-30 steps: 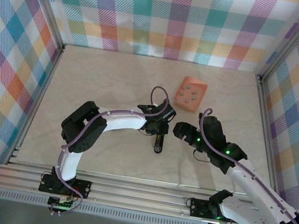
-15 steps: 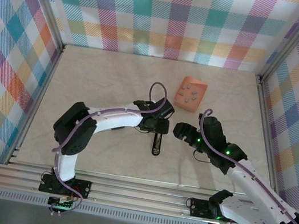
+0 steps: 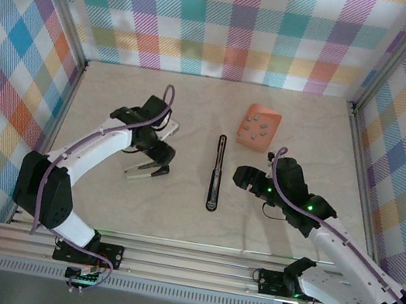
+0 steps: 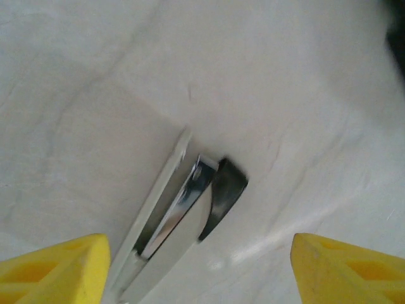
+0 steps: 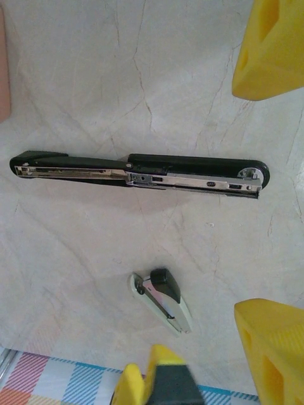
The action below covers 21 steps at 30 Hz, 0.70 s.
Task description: Load the staples into the stapler
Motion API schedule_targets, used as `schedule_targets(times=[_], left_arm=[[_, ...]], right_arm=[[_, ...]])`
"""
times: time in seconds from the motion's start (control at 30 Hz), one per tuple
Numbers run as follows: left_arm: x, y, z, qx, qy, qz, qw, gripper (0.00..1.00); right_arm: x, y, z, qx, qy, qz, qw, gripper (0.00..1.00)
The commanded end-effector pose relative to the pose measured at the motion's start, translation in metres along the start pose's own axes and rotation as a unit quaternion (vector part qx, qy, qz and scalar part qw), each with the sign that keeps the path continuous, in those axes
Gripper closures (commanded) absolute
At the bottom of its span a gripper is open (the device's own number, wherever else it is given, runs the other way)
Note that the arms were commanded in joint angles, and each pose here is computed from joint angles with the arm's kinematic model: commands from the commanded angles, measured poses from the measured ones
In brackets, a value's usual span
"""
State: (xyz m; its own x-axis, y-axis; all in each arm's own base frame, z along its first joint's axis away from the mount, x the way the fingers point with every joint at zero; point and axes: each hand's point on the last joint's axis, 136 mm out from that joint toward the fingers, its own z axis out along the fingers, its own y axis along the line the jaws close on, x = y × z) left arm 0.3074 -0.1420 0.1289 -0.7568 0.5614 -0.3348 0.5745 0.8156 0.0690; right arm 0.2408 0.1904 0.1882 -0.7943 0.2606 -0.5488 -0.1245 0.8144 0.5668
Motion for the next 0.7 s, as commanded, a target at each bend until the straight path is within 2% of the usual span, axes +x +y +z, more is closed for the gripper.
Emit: schedule_targets(times=[0.0,0.07,0.13,0.17,0.2,0.23,0.3,0.37,0.5,0.67], left_arm=[[0.04,-0.012,0.009,0.03,0.051,0.213,0.975,0.25],[0.042,-0.002,0.014,0.015,0.044,0.226,0.973,0.25],[0.048,0.004,0.019,0.028,0.049,0.234,0.971,0.25],[0.051,0.009,0.022,0.025,0.059,0.236,0.97,0.19],[0.055,0.018,0.028,0.012,0.073,0.237,0.969,0.08],[0.056,0.027,0.033,0.001,0.084,0.234,0.969,0.07],[0.058,0.035,0.04,0.007,0.093,0.217,0.972,0.09],[0.059,0.039,0.046,0.026,0.098,0.199,0.975,0.07],[0.064,0.038,0.06,0.053,0.12,0.194,0.972,0.05],[0.066,0.039,0.077,0.064,0.137,0.188,0.97,0.1]], right_arm=[[-0.002,0.005,-0.004,-0.018,-0.007,-0.008,1.0,0.19],[-0.001,0.006,-0.004,-0.02,-0.003,-0.008,1.0,0.2],[0.0,0.006,-0.005,-0.019,-0.001,-0.007,1.0,0.2],[0.0,0.005,-0.006,-0.018,-0.001,-0.007,1.0,0.2],[0.001,0.004,-0.007,-0.018,-0.001,-0.006,1.0,0.2],[0.001,0.004,-0.008,-0.017,-0.001,-0.005,1.0,0.2],[0.003,0.002,-0.01,-0.016,-0.001,-0.005,1.0,0.2],[0.004,0.001,-0.011,-0.016,-0.003,-0.003,1.0,0.2],[0.004,-0.003,-0.016,-0.012,-0.009,-0.003,1.0,0.21],[0.004,-0.006,-0.019,-0.007,-0.016,-0.005,1.0,0.2]])
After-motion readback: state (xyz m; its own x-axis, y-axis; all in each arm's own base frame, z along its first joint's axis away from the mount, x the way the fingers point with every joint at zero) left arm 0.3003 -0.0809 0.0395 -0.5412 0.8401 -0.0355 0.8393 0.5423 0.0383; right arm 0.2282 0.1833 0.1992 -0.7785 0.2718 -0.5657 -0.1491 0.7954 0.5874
